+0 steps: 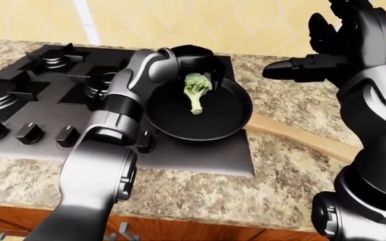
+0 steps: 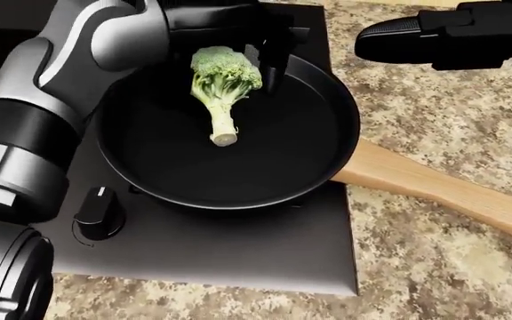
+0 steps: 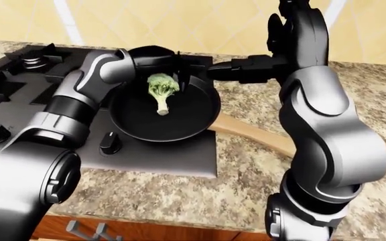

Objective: Pick the broccoli from the plate and place it in the pan.

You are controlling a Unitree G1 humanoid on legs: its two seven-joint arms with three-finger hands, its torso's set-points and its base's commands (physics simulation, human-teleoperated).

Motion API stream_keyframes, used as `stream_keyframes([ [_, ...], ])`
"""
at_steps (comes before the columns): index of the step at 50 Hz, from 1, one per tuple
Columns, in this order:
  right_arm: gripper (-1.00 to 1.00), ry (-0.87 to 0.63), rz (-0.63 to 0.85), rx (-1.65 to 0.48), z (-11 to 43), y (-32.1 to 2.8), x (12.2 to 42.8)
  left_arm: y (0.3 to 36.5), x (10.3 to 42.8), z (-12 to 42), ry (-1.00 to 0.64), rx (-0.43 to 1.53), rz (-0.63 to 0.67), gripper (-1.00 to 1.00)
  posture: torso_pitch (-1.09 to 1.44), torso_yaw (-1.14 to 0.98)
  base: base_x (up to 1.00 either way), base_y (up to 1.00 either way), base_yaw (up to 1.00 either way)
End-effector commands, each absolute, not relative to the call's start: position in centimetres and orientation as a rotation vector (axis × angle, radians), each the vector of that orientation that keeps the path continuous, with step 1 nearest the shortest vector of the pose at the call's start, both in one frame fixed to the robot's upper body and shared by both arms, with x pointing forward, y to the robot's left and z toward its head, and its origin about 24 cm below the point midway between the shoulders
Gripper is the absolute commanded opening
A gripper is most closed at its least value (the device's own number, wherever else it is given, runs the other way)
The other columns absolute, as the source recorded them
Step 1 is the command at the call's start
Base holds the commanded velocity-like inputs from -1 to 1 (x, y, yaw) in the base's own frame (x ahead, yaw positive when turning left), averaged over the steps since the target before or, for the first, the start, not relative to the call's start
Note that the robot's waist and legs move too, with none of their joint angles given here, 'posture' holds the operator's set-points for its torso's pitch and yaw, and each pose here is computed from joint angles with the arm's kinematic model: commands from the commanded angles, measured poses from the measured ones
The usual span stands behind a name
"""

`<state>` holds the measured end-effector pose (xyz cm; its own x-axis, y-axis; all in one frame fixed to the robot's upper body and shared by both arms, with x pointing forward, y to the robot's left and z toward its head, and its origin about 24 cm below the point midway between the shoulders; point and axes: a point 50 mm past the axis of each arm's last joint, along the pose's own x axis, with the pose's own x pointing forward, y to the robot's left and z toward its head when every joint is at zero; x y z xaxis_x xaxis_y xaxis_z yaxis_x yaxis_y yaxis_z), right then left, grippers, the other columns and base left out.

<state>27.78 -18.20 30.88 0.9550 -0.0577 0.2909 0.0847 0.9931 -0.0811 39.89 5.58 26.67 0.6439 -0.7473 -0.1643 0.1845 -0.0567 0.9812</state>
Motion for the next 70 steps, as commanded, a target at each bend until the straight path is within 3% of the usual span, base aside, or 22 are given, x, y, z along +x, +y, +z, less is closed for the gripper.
stream_keyframes([
  [1, 1.00, -0.370, -0.083, -0.092, 32.2, -18.3, 27.2, 5.3, 39.5, 29.4, -0.611, 1.433, -0.741, -1.00, 0.00, 0.00, 0.00, 0.00, 0.00],
  [24, 1.00, -0.373, -0.084, -0.090, 32.3, -18.4, 27.2, 5.4, 39.9, 28.0, -0.631, 1.431, -0.701, -0.99, 0.00, 0.00, 0.00, 0.00, 0.00],
  [27, 1.00, -0.374, -0.083, -0.090, 32.4, -18.3, 27.1, 5.3, 39.9, 28.0, -0.634, 1.420, -0.704, -0.76, 0.00, 0.00, 0.00, 0.00, 0.00],
  [28, 1.00, -0.374, -0.084, -0.090, 32.4, -18.4, 27.1, 5.3, 39.9, 28.0, -0.637, 1.419, -0.704, -0.51, 0.00, 0.00, 0.00, 0.00, 0.00],
  [33, 1.00, -0.375, -0.085, -0.090, 32.4, -18.4, 27.1, 5.1, 39.9, 27.6, -0.635, 1.415, -0.709, -0.54, 0.00, 0.00, 0.00, 0.00, 0.00],
  [39, 1.00, -0.375, -0.086, -0.090, 32.4, -18.4, 27.0, 5.2, 39.9, 27.2, -0.620, 1.420, -0.719, -0.41, 0.00, 0.00, 0.00, 0.00, 0.00],
  [41, 1.00, -0.376, -0.085, -0.090, 32.4, -18.4, 27.0, 5.2, 39.9, 27.2, -0.616, 1.418, -0.723, -0.20, 0.00, 0.00, 0.00, 0.00, 0.00],
  [48, 1.00, -0.375, -0.086, -0.090, 32.3, -18.4, 27.1, 5.6, 39.9, 27.1, -0.589, 1.425, -0.748, 0.16, 0.00, 0.00, 0.00, 0.00, 0.00],
  [54, 1.00, -0.374, -0.085, -0.090, 32.4, -18.4, 27.1, 5.7, 39.8, 27.2, -0.571, 1.421, -0.768, 0.62, 0.00, 0.00, 0.00, 0.00, 0.00],
  [63, 1.00, -0.371, -0.087, -0.089, 32.3, -18.5, 27.2, 5.9, 39.8, 27.5, -0.559, 1.424, -0.777, 0.87, 0.00, 0.00, 0.00, 0.00, 0.00],
  [64, 1.00, -0.371, -0.087, -0.089, 32.3, -18.5, 27.2, 5.9, 39.8, 27.4, -0.557, 1.425, -0.780, 0.97, 0.00, 0.00, 0.00, 0.00, 0.00],
  [70, 1.00, -0.372, -0.088, -0.089, 32.2, -18.5, 27.2, 6.1, 39.8, 28.5, -0.562, 1.413, -0.770, 1.00, 0.00, 0.00, 0.00, 0.00, 0.00],
])
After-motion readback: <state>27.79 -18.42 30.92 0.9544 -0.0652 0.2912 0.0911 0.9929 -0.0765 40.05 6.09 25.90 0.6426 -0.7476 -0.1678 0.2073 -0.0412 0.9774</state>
